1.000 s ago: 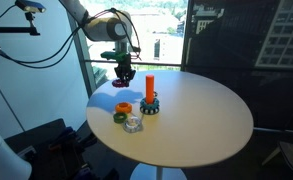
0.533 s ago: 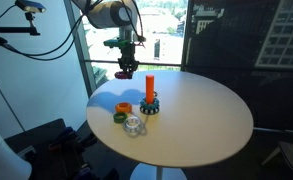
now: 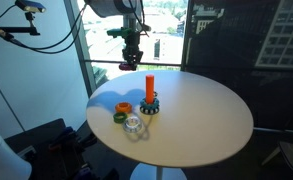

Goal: Place the red ring on the stack

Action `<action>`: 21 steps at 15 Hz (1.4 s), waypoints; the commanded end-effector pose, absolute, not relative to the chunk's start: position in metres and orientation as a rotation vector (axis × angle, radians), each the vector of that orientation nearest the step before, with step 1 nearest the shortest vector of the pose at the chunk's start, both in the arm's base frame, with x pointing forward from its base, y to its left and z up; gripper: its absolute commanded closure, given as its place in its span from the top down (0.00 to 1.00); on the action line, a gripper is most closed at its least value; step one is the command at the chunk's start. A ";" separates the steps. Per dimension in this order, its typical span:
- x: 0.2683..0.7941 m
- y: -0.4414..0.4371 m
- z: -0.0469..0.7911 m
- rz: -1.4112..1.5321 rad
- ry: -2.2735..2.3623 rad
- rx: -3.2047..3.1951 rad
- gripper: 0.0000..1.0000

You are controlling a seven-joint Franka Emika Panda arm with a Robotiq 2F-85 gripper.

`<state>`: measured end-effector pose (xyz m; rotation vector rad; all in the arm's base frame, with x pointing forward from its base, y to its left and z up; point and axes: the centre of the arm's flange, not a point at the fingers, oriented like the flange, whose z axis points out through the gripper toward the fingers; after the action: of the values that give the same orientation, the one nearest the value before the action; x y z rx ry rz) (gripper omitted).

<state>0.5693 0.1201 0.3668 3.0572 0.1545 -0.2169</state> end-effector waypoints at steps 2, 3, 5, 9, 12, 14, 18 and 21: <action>0.574 0.107 0.395 -0.200 0.041 3.056 0.10; 0.575 0.103 0.398 -0.196 0.018 3.055 0.10; 0.574 0.092 0.404 -0.196 -0.027 3.054 0.10; 0.574 0.064 0.409 -0.202 -0.151 3.058 0.10; 0.575 0.043 0.413 -0.202 -0.228 3.069 0.10; 0.575 0.035 0.414 -0.196 -0.271 3.075 0.10; 0.578 0.034 0.403 -0.193 -0.236 3.077 0.32; 0.578 0.035 0.403 -0.193 -0.238 3.078 0.32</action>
<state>0.5777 0.0347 0.4028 3.0781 -0.2378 -0.1931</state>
